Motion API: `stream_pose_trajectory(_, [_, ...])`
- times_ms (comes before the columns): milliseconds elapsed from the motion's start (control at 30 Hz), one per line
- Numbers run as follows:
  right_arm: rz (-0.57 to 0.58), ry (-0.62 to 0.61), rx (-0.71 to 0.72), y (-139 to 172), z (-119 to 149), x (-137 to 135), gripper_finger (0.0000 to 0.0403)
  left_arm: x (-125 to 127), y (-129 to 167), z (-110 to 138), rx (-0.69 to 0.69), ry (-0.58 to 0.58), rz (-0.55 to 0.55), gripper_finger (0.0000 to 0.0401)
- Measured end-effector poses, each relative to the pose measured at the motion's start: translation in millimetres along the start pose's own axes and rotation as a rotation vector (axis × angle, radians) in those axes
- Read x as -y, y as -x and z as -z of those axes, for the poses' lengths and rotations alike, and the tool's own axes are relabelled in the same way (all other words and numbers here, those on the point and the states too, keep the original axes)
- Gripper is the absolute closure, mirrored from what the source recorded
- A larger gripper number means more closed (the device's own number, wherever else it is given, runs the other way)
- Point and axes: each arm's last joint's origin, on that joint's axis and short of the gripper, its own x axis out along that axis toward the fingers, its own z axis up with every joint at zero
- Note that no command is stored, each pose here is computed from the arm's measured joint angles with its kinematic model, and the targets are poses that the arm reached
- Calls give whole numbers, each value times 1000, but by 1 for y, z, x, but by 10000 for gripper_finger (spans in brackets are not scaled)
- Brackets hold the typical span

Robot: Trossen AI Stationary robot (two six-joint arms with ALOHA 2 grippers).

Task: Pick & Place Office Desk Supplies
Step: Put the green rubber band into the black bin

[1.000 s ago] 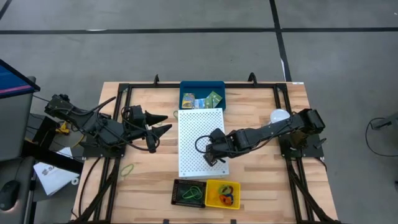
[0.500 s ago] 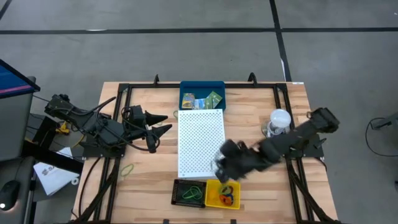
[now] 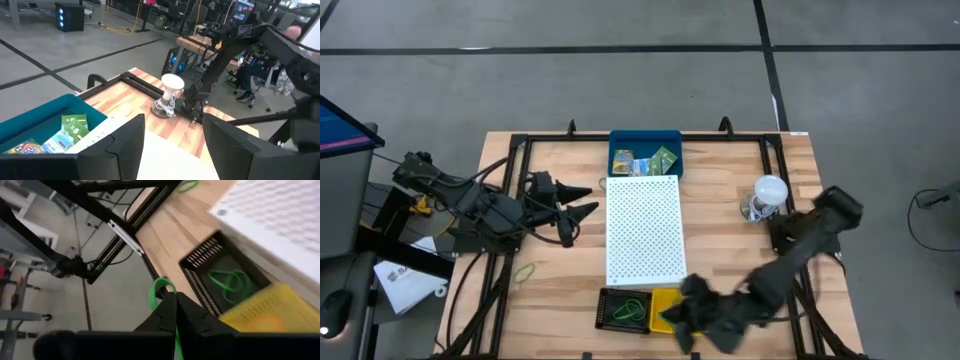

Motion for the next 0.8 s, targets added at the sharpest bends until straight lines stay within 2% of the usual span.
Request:
stream_pose_trajectory(133, [-96,3,-35,-64,-6,4,403,4,-4,5,-15,-9,0,206])
stream_pose_trajectory(267, [10,-11,-92,-104,4,28,403,6,-7,8,-27,-6,2,206])
stream_pose_trajectory(400, [94,-3,-125,-113,17,39,403,8,-8,10,-37,-6,13,206])
stream_pose_trajectory(800, [130,44,-111,-113,16,42,403,9,-10,11,-42,-1,17,206])
